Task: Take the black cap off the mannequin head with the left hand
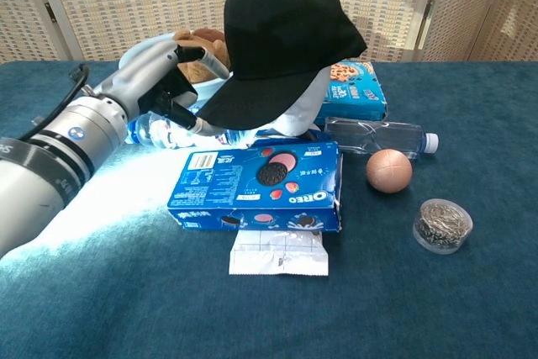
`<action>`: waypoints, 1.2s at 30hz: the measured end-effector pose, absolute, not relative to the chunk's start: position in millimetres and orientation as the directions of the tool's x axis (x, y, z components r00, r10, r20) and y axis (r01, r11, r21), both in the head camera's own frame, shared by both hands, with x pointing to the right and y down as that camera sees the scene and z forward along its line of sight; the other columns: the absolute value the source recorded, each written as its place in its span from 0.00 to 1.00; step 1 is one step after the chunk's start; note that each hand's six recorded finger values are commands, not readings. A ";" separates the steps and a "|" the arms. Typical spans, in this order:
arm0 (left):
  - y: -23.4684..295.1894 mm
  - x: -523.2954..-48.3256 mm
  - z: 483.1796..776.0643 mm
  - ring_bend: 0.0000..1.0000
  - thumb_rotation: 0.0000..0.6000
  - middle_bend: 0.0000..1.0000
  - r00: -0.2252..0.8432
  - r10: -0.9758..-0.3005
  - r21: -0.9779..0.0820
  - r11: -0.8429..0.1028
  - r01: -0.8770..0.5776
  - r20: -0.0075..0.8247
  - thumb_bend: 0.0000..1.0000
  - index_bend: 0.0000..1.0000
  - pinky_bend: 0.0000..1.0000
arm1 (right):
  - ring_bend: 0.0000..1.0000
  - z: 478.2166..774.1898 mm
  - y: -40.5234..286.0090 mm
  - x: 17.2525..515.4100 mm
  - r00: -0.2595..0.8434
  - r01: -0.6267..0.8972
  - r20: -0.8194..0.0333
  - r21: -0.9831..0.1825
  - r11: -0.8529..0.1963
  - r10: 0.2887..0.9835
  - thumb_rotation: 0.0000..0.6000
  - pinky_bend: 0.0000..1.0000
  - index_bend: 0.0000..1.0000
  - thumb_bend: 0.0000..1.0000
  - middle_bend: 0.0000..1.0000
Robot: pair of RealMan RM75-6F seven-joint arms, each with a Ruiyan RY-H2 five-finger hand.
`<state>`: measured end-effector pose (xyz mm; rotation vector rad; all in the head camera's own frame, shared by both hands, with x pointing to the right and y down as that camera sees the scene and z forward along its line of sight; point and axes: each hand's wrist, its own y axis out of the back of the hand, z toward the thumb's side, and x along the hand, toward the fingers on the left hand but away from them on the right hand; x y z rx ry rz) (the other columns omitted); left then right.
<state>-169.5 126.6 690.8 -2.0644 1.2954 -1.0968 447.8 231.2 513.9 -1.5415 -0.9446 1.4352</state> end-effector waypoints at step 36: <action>107.2 -194.0 683.9 1.00 1.00 1.00 0.151 -0.958 -0.737 -0.286 -0.613 0.245 0.33 0.54 1.00 | 0.19 514.1 229.7 447.7 0.071 -0.009 -0.395 -0.918 -0.395 0.916 1.00 0.29 0.33 0.29 0.28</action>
